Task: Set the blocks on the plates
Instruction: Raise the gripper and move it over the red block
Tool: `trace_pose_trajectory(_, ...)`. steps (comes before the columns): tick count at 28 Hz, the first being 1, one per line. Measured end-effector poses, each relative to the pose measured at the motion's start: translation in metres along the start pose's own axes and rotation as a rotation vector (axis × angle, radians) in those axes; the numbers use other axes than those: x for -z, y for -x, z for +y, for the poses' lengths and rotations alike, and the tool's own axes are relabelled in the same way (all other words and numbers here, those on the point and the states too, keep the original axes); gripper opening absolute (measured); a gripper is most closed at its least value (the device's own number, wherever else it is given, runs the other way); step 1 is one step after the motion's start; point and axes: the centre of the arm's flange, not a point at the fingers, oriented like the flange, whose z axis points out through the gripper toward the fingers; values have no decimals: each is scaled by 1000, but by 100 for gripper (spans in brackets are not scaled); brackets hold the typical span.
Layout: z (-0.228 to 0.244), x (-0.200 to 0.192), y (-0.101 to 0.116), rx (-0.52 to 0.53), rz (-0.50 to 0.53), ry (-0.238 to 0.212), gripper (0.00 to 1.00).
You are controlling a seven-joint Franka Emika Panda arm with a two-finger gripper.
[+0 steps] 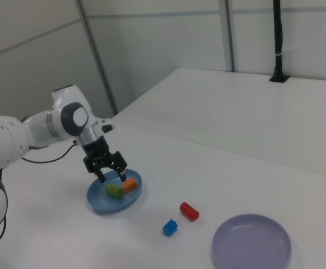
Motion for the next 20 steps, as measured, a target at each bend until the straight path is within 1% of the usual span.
trace_pose_trajectory(4, 43, 9, 3, -61, -25, 8, 100)
trace_pose_trajectory(5, 63, 9, 3, -90, -34, 10, 100)
trace_pose_trajectory(9, 123, -2, 3, -168, -53, 10, 100)
trace_pose_trajectory(10, 145, -8, 3, -189, -61, 8, 100)
trace_pose_trajectory(13, 187, -19, 7, -225, -79, 4, 100)
trace_pose_trajectory(16, 222, -30, 13, -248, -96, -2, 100)
trace_pose_trajectory(18, 232, -36, 14, -253, -99, -4, 100)
trace_pose_trajectory(20, 238, -41, 11, -261, -78, -7, 100)
